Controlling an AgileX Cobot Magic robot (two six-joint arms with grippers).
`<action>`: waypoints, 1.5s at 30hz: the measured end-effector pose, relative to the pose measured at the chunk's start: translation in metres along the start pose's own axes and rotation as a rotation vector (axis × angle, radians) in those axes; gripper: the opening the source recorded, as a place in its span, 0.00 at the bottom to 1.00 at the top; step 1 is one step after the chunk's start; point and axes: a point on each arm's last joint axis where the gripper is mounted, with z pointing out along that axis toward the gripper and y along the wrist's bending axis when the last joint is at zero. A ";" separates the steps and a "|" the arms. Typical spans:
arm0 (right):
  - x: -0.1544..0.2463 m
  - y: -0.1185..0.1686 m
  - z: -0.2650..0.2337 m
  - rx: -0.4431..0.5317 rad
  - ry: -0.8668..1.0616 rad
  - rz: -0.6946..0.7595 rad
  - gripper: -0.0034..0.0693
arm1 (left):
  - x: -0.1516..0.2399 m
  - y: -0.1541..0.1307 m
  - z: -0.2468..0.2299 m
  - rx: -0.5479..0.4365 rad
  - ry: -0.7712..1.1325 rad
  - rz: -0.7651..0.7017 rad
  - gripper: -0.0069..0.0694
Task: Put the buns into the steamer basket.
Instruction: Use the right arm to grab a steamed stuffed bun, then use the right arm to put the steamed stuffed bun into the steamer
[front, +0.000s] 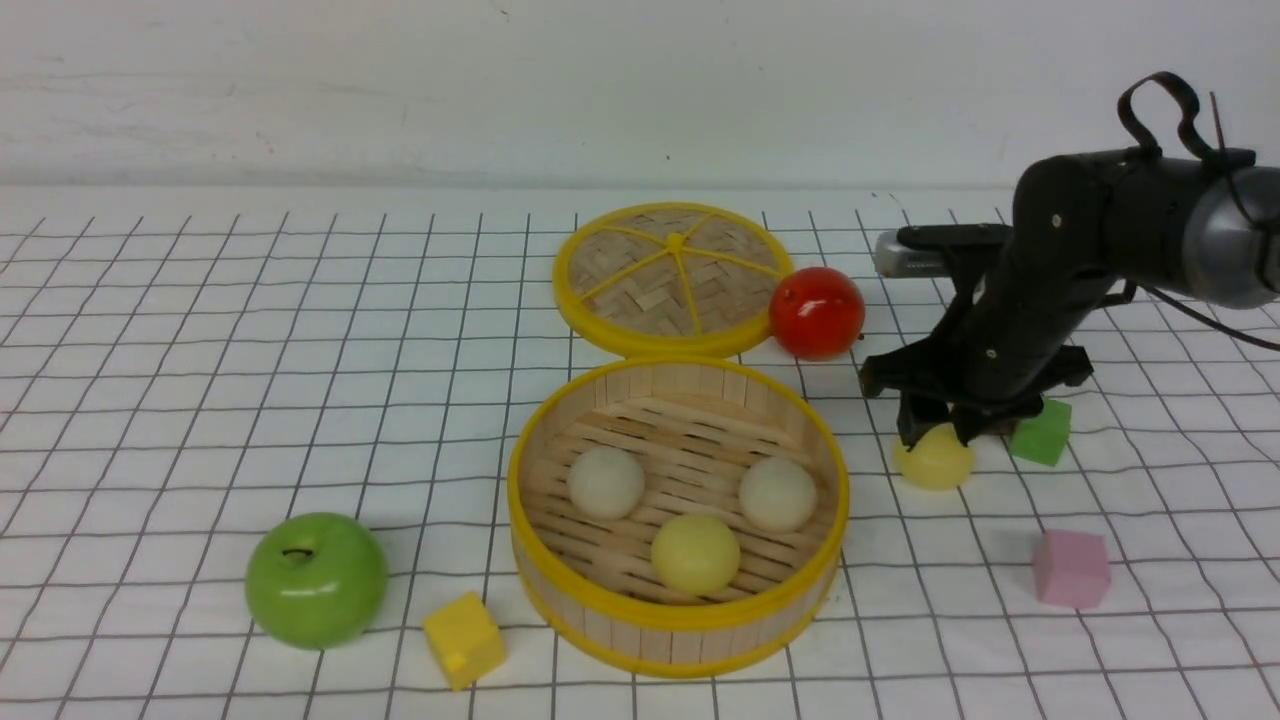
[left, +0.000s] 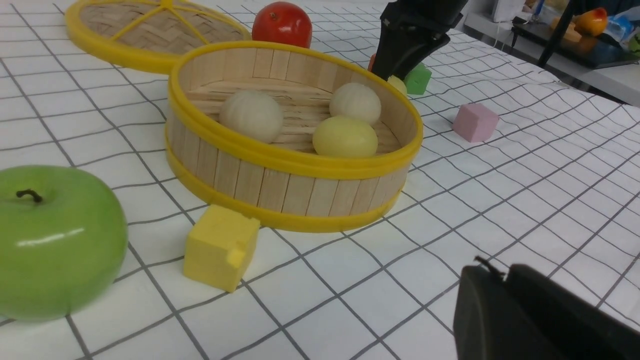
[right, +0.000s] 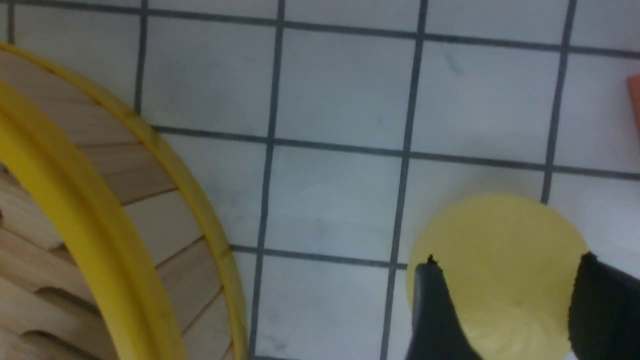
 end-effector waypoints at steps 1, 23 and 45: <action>0.000 0.000 0.003 0.002 0.004 -0.002 0.52 | 0.000 0.000 0.000 0.000 0.000 0.000 0.16; -0.003 0.001 -0.031 0.015 -0.049 -0.081 0.05 | 0.000 0.000 0.000 0.000 0.000 0.000 0.16; 0.006 0.129 0.001 -0.261 -0.299 -0.399 0.30 | 0.000 0.000 0.000 0.000 0.000 0.000 0.19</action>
